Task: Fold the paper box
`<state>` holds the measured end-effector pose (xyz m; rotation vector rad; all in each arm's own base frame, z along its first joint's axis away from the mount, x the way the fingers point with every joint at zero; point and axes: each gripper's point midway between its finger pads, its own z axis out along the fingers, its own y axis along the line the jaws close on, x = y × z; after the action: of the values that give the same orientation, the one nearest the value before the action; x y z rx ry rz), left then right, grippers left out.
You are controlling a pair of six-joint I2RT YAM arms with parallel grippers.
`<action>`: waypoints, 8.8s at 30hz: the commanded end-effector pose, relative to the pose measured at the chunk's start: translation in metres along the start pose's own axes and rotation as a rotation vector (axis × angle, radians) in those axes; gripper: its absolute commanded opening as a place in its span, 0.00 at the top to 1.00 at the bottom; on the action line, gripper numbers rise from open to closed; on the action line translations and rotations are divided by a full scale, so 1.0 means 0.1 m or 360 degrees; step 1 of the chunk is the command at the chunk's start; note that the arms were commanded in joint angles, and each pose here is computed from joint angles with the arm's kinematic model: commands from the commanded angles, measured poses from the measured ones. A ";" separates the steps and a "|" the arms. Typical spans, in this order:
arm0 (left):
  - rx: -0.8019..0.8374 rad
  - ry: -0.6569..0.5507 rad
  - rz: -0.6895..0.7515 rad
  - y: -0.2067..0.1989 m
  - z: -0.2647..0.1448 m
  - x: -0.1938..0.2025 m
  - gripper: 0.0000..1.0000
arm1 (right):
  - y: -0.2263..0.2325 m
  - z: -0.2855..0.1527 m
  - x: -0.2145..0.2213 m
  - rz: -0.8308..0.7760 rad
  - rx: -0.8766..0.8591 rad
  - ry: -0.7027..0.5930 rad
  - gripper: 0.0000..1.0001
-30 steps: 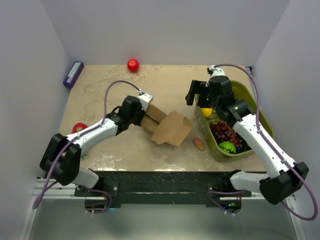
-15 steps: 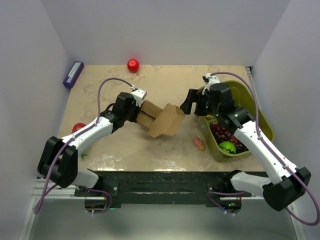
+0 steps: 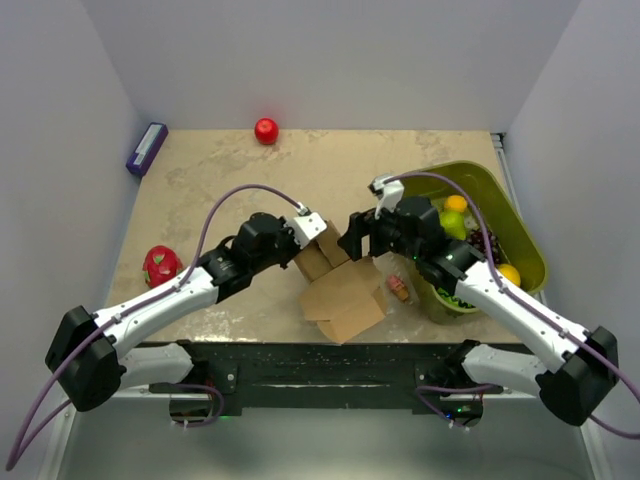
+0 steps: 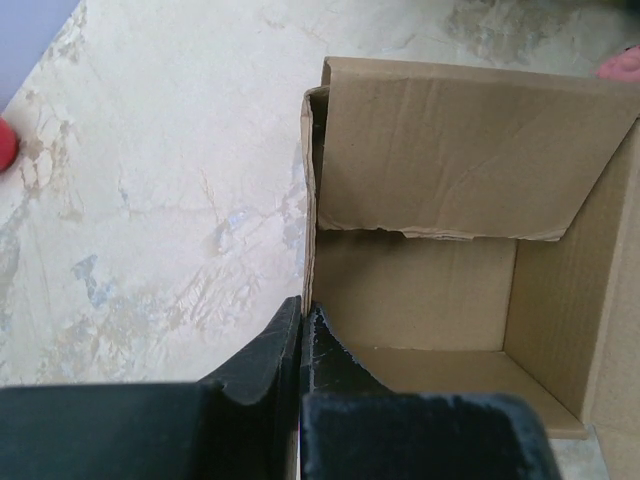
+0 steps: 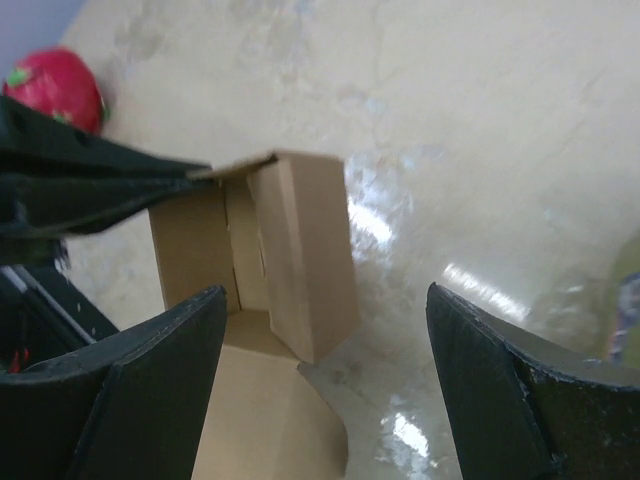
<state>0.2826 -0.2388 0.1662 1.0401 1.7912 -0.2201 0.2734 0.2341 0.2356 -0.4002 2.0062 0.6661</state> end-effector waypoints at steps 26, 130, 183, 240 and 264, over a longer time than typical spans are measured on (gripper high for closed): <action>0.0017 -0.0073 0.0085 -0.10 -0.04 -0.15 1.00 | -0.04 0.72 0.65 -0.0105 0.0187 0.0008 0.59; -0.0573 0.0218 -0.0647 0.75 0.04 0.28 1.00 | -0.04 0.04 0.74 0.0883 0.0307 0.0053 0.44; 0.0825 -0.0555 -0.0271 -0.14 -0.54 -0.76 0.17 | 0.76 -0.39 0.28 -0.0274 -0.0697 0.0734 1.00; -0.0224 0.0094 -0.1020 0.66 -0.28 0.59 1.00 | -0.08 0.12 0.64 -0.0125 0.0353 0.0541 0.26; -0.0276 0.0096 -0.1011 0.79 -0.33 0.62 1.00 | -0.84 0.05 1.68 -0.0524 0.1284 0.1045 0.39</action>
<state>0.3059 -0.1368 0.1428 0.3348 2.1506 -0.4057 0.2332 0.1793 0.0485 -0.5642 2.5765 -0.5105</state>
